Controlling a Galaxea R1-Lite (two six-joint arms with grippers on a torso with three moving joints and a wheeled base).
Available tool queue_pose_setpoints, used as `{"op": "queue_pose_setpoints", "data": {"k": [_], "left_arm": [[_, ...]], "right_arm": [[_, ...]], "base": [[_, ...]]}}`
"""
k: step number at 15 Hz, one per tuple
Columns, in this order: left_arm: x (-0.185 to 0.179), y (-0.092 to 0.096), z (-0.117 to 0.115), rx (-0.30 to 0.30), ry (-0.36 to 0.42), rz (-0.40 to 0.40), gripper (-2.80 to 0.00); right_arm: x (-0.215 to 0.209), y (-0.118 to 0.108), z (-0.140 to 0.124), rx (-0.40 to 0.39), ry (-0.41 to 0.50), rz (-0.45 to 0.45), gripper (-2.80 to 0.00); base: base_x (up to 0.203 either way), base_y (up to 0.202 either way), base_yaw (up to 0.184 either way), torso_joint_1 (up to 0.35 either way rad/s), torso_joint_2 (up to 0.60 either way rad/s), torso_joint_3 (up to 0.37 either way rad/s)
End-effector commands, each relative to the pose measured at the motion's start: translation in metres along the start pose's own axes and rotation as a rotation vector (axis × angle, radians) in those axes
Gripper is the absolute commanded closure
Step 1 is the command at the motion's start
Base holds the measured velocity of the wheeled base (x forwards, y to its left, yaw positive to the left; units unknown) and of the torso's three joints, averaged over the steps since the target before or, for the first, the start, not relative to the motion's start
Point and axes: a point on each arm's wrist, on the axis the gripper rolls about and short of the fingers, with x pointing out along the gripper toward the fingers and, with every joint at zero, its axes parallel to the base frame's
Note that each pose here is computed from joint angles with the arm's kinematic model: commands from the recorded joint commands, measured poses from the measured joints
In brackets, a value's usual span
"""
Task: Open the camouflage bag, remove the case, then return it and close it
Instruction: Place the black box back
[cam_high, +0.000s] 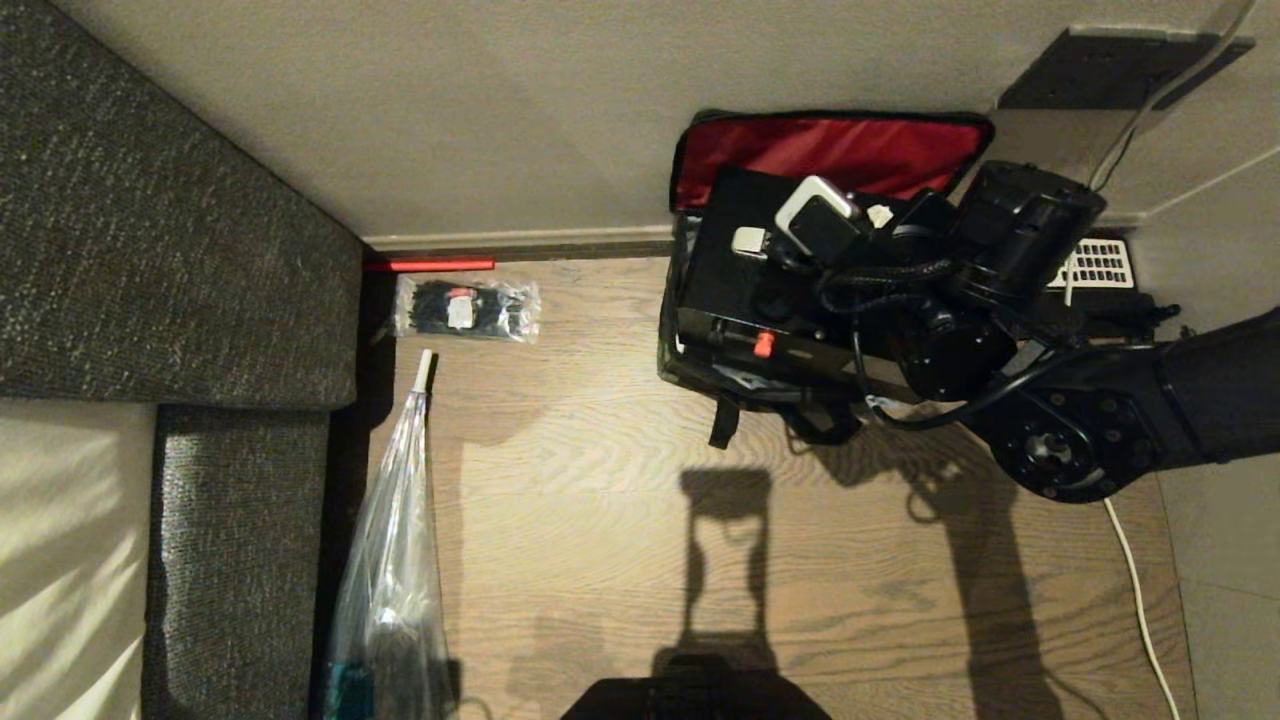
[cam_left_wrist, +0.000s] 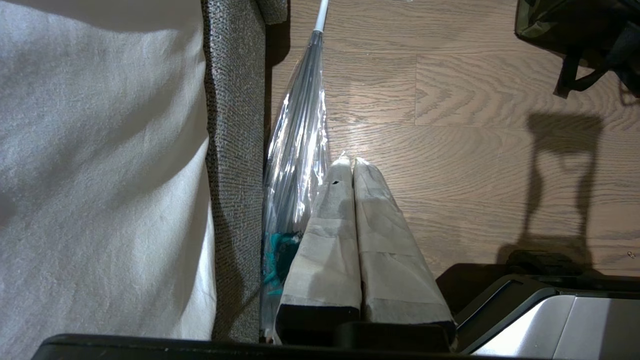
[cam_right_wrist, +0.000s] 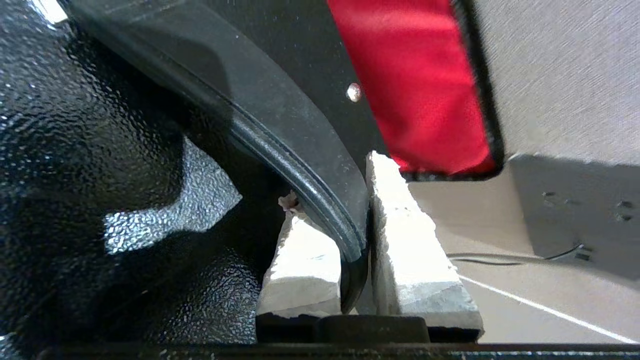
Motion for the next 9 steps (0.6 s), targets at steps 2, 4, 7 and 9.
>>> {"op": "queue_pose_setpoints", "data": {"k": [2, 4, 7, 9], "left_arm": [[0.0, 0.0, 0.0, 0.0, -0.001, 0.001, 0.0], [0.0, 0.0, 0.0, 0.0, -0.001, 0.001, 0.0], [0.0, 0.0, 0.0, 0.0, -0.001, 0.001, 0.0], [0.0, 0.0, 0.0, 0.0, -0.001, 0.001, 0.0]], "right_arm": [[0.004, 0.004, 0.008, 0.006, -0.012, -0.008, 0.0], [0.004, 0.004, 0.013, 0.013, -0.022, -0.009, 0.0], [0.005, 0.004, 0.016, 0.008, -0.026, 0.001, 0.0], [0.008, 0.009, 0.018, 0.006, -0.026, 0.006, 0.0]], "base": [[0.0, 0.0, 0.0, 0.0, 0.0, 0.0], [0.0, 0.0, 0.0, 0.0, 0.0, 0.0], [0.0, 0.0, 0.0, 0.0, 0.0, 0.0], [0.0, 0.0, 0.0, 0.0, 0.0, 0.0]]}}
